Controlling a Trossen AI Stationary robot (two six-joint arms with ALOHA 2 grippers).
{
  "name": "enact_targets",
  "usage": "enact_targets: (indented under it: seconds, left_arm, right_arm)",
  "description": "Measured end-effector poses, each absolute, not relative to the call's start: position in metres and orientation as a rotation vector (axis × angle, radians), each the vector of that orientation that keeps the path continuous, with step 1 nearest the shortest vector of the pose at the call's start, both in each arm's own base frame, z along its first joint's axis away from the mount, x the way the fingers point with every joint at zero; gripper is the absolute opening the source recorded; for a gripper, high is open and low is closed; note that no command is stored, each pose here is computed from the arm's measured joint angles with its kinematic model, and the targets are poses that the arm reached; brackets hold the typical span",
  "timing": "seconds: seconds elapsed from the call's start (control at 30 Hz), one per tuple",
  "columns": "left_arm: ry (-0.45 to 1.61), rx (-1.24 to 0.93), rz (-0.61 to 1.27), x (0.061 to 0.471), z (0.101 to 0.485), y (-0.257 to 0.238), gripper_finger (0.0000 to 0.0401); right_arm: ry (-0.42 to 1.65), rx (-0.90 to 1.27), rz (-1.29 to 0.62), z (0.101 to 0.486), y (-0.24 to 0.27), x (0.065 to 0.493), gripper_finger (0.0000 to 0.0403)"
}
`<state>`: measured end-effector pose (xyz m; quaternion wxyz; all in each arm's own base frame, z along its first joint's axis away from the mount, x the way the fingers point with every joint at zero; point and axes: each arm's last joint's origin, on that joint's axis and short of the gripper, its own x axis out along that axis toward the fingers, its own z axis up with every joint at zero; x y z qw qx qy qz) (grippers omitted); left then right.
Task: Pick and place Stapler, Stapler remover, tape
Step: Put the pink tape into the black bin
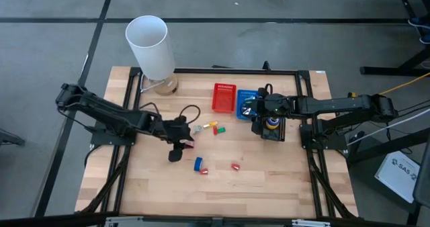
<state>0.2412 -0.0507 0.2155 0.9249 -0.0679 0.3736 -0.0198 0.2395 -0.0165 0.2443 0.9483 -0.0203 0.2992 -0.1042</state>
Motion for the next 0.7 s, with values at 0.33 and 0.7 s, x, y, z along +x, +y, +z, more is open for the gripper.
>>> enact_targets:
  seconds: [0.33,0.7]
  left_arm:
    - [0.968,-0.053,-0.034,0.256,0.171,-0.053,0.0139]
    - [1.076,-0.043,-0.007,0.259,0.147,-0.054,0.0139]
  right_arm:
    - [0.608,-0.041,-0.212,0.244,-0.017,0.24,0.0177]
    - [0.607,-0.041,-0.213,0.244,-0.017,0.24,0.0177]
